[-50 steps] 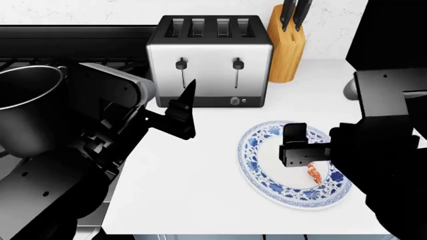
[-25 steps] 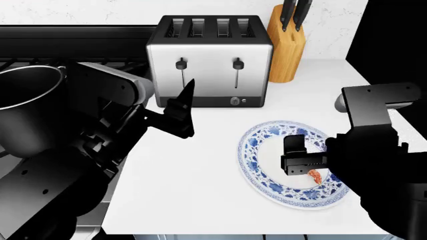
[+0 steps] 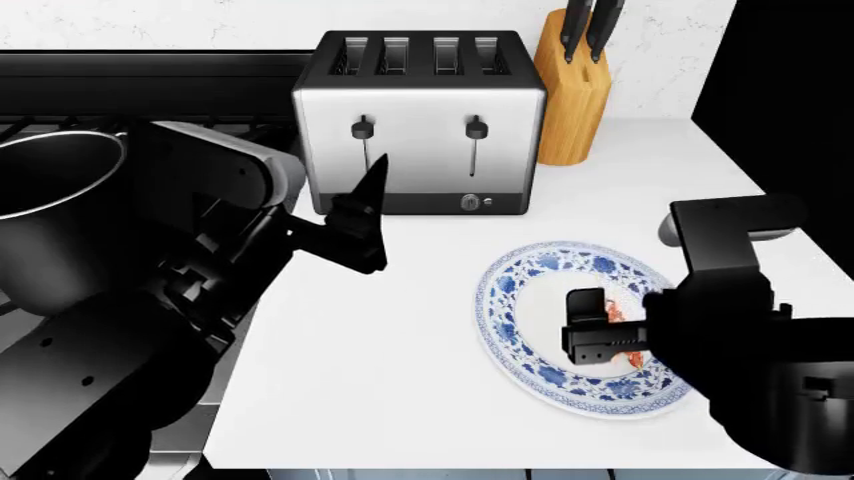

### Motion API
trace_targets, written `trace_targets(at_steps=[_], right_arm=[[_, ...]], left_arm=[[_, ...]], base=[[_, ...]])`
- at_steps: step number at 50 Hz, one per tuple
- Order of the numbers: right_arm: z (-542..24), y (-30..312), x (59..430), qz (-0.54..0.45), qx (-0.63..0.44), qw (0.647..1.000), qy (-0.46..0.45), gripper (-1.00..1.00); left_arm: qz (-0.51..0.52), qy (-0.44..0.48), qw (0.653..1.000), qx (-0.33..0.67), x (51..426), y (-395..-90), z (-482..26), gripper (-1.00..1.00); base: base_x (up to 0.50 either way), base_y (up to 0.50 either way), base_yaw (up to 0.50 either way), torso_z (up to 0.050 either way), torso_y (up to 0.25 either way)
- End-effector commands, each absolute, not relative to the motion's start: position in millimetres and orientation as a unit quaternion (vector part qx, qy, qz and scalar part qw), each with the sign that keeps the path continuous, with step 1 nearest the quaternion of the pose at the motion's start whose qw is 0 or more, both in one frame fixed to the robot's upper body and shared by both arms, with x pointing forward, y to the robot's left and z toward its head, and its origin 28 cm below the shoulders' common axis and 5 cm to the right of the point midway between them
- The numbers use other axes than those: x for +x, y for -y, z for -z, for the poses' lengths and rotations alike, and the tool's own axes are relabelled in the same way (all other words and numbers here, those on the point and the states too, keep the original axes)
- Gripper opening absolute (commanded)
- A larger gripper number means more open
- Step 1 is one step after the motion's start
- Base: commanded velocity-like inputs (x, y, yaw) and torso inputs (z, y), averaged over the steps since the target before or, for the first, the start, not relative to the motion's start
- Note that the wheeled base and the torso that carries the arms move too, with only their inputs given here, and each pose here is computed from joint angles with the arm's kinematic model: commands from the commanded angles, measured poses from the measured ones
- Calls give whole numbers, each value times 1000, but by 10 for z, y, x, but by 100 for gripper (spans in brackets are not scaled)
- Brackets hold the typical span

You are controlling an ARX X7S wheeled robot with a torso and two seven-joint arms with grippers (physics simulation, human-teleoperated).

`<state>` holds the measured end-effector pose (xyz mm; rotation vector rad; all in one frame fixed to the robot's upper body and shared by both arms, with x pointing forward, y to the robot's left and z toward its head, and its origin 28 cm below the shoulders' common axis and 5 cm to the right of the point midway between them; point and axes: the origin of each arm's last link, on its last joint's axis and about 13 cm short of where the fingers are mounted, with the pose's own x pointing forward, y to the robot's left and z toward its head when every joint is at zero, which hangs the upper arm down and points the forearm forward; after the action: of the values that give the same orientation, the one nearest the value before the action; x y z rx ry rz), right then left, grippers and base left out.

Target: Frozen meat rests on a plate on the counter. Retrieve the meat and place it in a pot on a burner. Then turn the burner on.

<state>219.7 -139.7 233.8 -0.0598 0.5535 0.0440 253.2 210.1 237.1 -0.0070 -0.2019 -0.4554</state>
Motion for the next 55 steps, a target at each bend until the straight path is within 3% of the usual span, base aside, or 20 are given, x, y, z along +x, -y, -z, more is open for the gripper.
trace_targets(at_steps=[1,55], right_arm=[[-2229,1433,2235,-24,-21,958,-284,100],[-2082,1471,2252,-19,-29,948,-316,100]], left_arm=[[222,107,969,1,2540,-2107,-2373,100],[206,109,972,-2,2588,-2153,-2339,100]], base=[[0,0,0,0,0],[0,0,0,0,0]])
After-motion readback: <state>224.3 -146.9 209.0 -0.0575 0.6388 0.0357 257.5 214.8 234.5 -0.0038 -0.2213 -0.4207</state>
